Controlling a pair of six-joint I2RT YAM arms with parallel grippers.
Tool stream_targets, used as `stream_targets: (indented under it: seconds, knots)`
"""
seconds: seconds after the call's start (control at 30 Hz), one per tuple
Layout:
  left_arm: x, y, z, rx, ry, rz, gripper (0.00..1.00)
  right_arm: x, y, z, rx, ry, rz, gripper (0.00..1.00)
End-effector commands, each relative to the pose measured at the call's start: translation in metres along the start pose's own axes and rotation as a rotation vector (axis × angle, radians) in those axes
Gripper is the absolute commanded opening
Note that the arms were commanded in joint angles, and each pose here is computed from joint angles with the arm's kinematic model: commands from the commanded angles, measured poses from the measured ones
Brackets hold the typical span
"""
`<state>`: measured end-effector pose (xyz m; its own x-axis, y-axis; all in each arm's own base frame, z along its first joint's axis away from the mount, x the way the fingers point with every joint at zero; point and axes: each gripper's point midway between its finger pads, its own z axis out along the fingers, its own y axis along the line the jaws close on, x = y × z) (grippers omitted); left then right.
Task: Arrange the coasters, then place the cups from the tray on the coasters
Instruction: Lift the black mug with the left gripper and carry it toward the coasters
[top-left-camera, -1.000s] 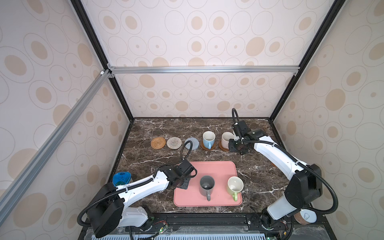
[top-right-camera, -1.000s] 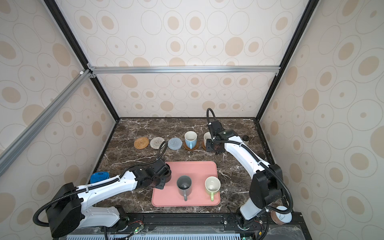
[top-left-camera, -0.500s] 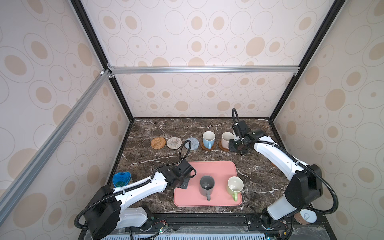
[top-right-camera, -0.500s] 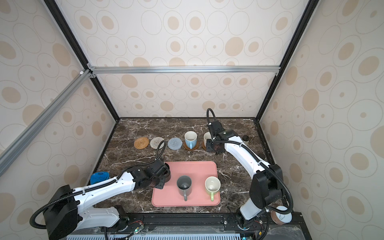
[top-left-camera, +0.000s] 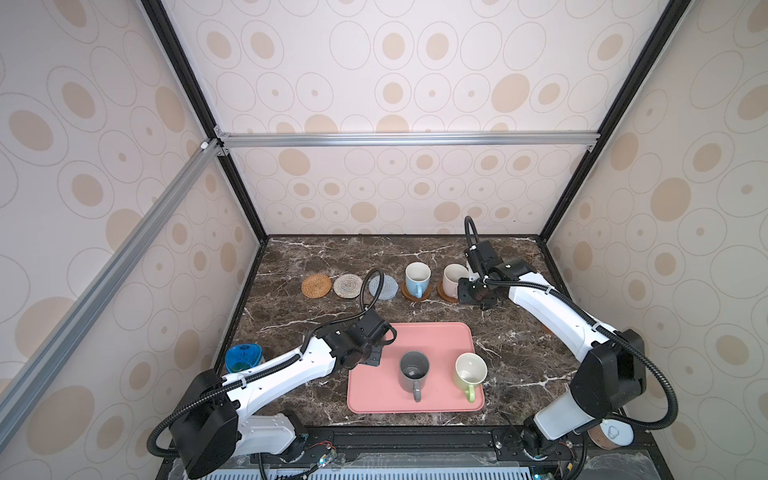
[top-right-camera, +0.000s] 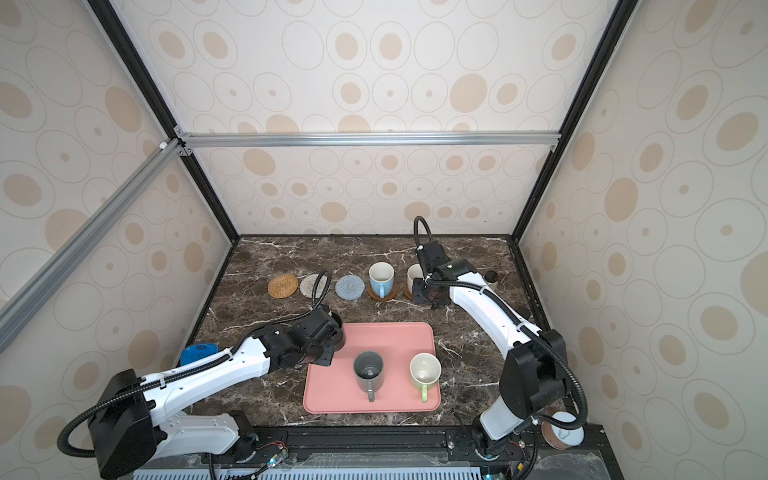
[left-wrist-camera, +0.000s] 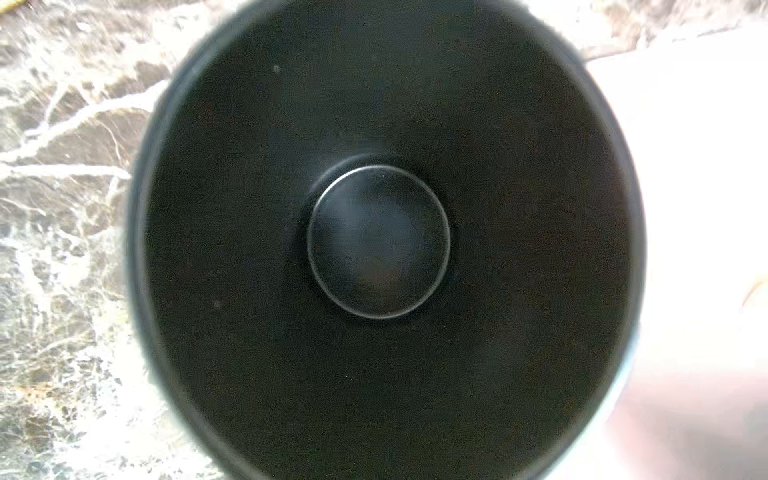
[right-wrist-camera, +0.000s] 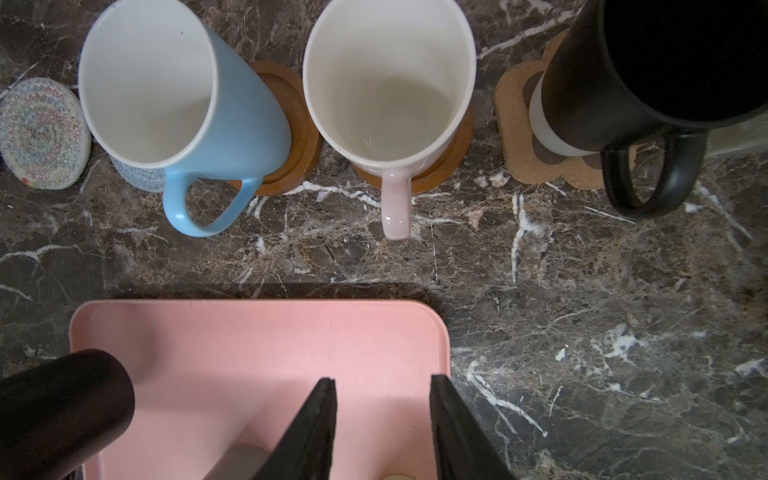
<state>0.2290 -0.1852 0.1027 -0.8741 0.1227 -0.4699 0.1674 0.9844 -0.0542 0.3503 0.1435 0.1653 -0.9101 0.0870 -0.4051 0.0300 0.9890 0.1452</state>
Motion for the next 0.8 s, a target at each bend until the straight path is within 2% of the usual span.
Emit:
stream_targets:
  seconds: [0.0, 0.2, 0.77]
  knots:
    - [-0.041, -0.001, -0.012, -0.01, -0.127, -0.086, 0.11, 0.004, -0.008, -0.008, 0.017, -0.003, 0.006, 0.41]
    - [-0.068, -0.001, -0.011, 0.0, -0.194, -0.157, 0.11, 0.005, -0.009, -0.008, 0.019, -0.005, 0.001, 0.41]
    - [-0.123, 0.018, -0.001, -0.043, -0.281, -0.193, 0.09, 0.008, -0.011, -0.014, 0.017, -0.003, 0.008, 0.41]
